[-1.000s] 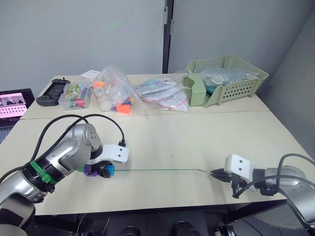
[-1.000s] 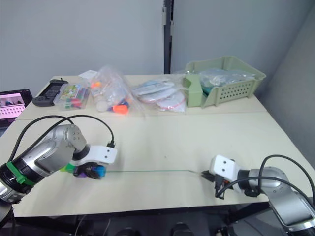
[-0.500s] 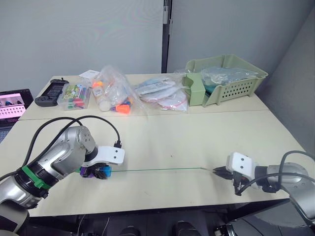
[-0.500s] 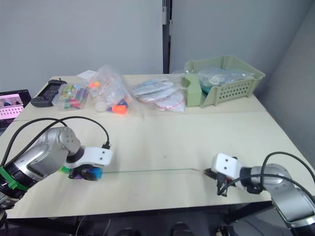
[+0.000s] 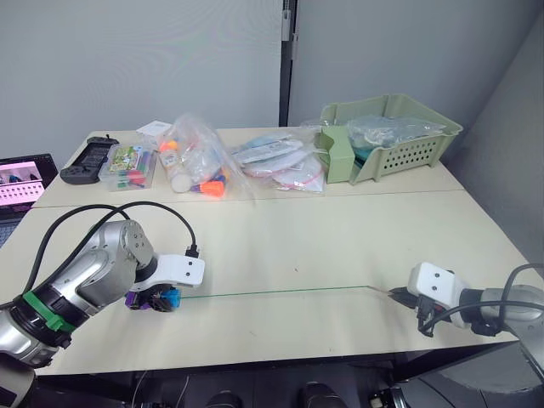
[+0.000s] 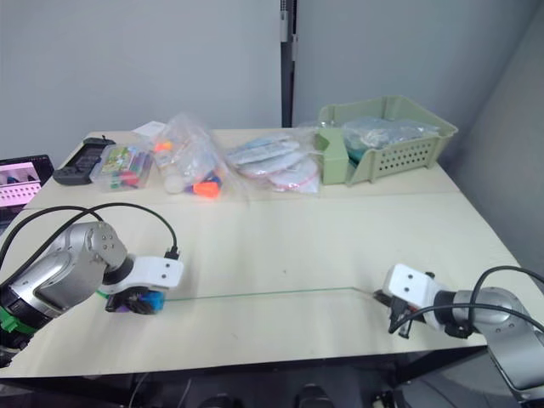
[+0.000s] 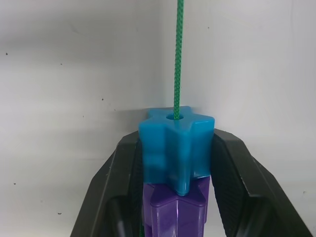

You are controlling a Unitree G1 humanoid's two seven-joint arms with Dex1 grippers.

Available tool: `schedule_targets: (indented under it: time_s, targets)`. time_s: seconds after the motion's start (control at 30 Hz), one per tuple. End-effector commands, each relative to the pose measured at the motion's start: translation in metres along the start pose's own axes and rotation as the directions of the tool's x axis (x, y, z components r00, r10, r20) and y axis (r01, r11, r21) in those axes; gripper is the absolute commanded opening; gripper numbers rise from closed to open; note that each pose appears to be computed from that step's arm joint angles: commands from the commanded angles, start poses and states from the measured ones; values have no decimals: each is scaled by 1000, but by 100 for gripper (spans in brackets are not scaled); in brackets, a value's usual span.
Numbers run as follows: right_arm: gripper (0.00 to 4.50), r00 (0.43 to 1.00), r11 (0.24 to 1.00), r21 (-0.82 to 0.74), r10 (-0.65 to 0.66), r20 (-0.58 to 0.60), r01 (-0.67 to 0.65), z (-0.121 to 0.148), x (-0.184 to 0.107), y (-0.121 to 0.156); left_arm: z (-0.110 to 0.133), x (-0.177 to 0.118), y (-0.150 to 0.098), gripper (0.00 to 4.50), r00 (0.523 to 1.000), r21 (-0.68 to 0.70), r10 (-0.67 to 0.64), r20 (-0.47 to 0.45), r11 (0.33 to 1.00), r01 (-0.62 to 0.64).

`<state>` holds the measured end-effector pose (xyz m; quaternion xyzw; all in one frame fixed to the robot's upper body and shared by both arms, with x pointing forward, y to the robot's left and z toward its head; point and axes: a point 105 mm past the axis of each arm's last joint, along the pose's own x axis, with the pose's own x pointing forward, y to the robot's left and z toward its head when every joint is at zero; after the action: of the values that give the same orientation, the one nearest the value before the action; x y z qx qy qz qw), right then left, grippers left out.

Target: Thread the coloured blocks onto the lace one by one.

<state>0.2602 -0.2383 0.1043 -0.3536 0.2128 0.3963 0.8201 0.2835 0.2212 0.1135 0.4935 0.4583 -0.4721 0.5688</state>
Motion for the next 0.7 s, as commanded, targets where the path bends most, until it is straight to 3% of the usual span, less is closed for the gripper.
schedule_targets:
  time_s: [0.03, 0.23, 0.33, 0.7]
  targets:
    - [0, 993, 994, -9, -105, -44, 105, -4, -14, -19, -32, 6, 1, 138, 993, -116, 0, -115, 993, -13]
    - [0, 998, 1000, -9, -4, 67, 4, 24, 7, 5, 5, 14, 9, 138, 999, -90, 21, 29, 996, -18]
    - [0, 997, 1000, -8, 15, 74, -14, 28, 12, 10, 10, 17, 9, 138, 999, -67, 22, 46, 998, -19]
    - [0, 997, 998, 19, -57, -49, 58, -1, -18, -10, 19, 19, 18, 138, 995, -7, 46, 89, 999, -45]
